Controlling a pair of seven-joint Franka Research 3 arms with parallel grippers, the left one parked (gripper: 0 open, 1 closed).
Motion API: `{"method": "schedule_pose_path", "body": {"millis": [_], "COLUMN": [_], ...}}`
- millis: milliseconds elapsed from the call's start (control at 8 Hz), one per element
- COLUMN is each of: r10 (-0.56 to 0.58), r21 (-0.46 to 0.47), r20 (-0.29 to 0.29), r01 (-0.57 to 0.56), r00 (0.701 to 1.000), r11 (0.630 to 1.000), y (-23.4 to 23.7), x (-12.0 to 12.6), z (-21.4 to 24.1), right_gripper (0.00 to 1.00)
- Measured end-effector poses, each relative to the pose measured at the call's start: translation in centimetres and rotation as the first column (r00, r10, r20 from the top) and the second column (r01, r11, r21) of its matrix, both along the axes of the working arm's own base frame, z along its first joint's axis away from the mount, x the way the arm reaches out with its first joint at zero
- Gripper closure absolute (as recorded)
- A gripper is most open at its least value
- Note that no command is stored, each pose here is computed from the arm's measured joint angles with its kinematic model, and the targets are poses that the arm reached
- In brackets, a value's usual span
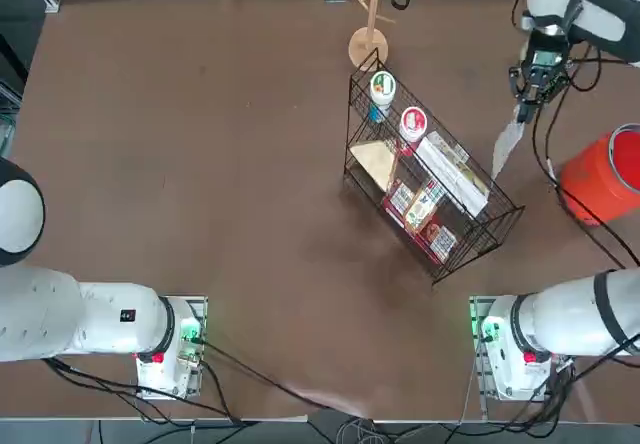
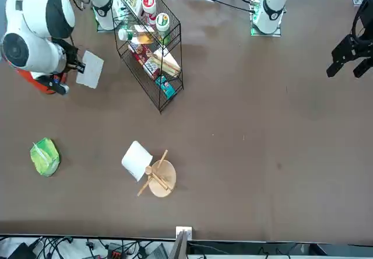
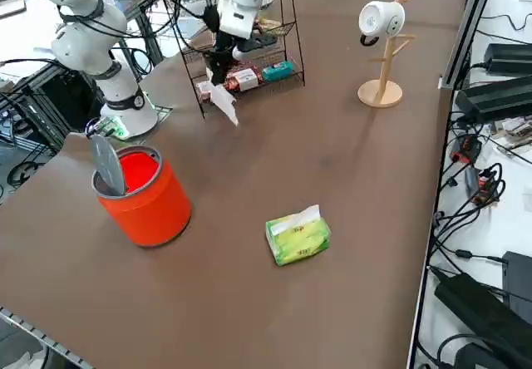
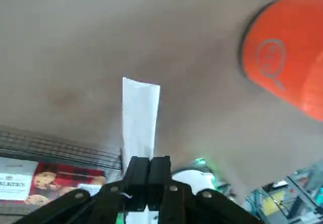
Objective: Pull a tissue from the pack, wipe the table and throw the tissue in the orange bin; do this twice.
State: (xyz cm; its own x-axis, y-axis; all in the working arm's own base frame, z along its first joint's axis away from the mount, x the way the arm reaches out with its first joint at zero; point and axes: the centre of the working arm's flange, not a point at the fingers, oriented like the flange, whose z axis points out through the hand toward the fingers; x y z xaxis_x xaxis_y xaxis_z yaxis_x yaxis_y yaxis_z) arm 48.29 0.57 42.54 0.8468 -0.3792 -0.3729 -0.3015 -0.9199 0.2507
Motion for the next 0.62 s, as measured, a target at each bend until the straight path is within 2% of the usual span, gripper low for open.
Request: {"method": "schedule_pose_path", "body": {"millis": [375, 625], "r10": [0.073, 0.121], "r21": [-0.015, -0.037], "r20": [-0.044, -0.073], "r01": [-0.074, -0.124], "r00": [0.996, 0.990], "r11": [0.997, 0.992], "y": [-7.5, -10.6], "x": [-1.5, -2.0], "z": [5.2, 7.1], "right_gripper": [0.99, 0.99]}}
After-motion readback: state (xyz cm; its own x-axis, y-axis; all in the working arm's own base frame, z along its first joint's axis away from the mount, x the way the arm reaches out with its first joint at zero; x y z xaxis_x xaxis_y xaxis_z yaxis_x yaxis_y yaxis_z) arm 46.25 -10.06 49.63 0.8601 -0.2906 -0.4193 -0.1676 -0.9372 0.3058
